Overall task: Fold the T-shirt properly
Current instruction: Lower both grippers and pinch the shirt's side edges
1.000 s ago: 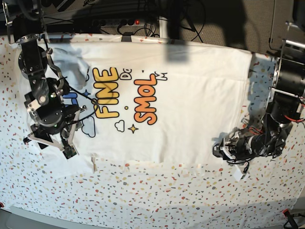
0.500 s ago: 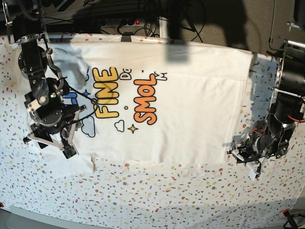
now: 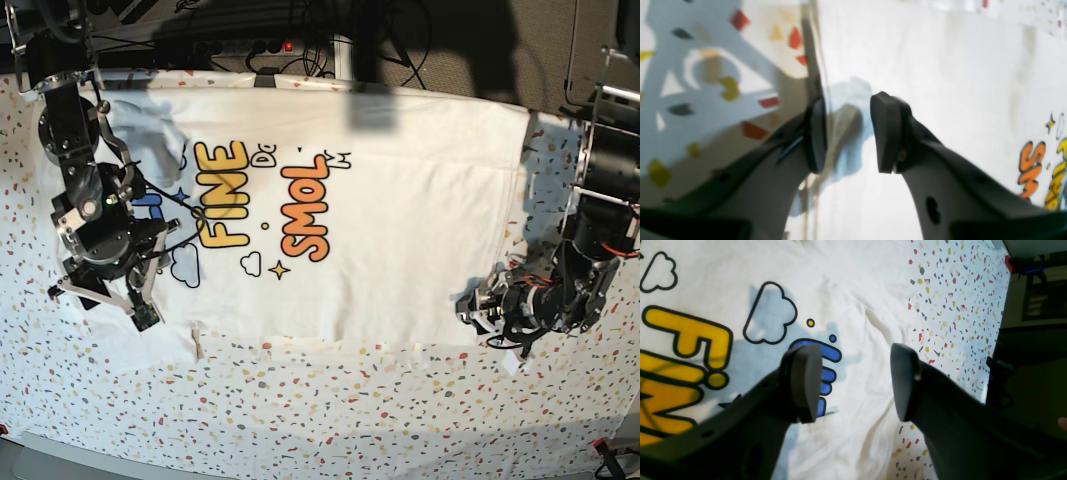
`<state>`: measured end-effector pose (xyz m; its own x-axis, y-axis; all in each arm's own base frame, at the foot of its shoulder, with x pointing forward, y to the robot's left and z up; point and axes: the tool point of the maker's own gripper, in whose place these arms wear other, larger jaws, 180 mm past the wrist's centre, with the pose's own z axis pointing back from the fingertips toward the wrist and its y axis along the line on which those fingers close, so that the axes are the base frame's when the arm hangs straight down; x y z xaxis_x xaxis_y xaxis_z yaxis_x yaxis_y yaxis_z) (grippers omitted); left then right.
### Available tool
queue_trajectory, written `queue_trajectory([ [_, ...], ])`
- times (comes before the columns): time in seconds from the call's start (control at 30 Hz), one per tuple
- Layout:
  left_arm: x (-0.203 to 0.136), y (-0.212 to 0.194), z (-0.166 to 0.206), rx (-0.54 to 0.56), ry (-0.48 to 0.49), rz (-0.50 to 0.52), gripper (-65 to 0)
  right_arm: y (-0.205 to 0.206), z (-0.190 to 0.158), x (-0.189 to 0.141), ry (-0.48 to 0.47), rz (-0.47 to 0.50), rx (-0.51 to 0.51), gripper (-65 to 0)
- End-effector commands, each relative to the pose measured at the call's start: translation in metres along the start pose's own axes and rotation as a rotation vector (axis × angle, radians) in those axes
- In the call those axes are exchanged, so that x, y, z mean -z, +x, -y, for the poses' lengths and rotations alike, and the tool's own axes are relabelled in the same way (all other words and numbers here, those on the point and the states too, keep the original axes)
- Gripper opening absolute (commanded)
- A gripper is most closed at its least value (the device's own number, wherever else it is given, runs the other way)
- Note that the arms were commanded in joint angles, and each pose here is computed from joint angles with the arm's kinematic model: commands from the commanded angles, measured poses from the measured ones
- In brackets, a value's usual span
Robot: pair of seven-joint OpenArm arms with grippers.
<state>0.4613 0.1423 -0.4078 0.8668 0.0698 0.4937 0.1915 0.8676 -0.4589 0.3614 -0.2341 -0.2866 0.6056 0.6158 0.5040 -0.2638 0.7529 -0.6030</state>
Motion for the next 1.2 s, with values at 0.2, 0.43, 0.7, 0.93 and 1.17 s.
queue_trajectory([
  [0.2,-0.010,0.039,0.014,-0.033,-0.059,0.126,-42.2,0.011,0.015,-0.004,-0.038,0.036,0.003,-32.0],
  [0.43,-0.010,0.042,0.003,0.044,0.004,0.146,-42.2,0.011,0.015,-0.004,-0.039,0.038,0.003,-32.0],
  [0.7,-0.009,0.043,0.000,0.055,0.016,0.170,-42.3,0.011,0.015,-0.004,-0.038,0.038,0.004,-32.0],
  [0.93,-0.008,0.042,-0.001,0.051,0.017,0.192,-61.0,0.011,0.015,-0.004,-0.038,0.038,0.003,-32.1],
  [1.17,-0.010,0.051,0.000,0.051,0.015,0.241,-65.0,0.011,0.015,-0.004,-0.039,0.039,0.003,-32.1],
])
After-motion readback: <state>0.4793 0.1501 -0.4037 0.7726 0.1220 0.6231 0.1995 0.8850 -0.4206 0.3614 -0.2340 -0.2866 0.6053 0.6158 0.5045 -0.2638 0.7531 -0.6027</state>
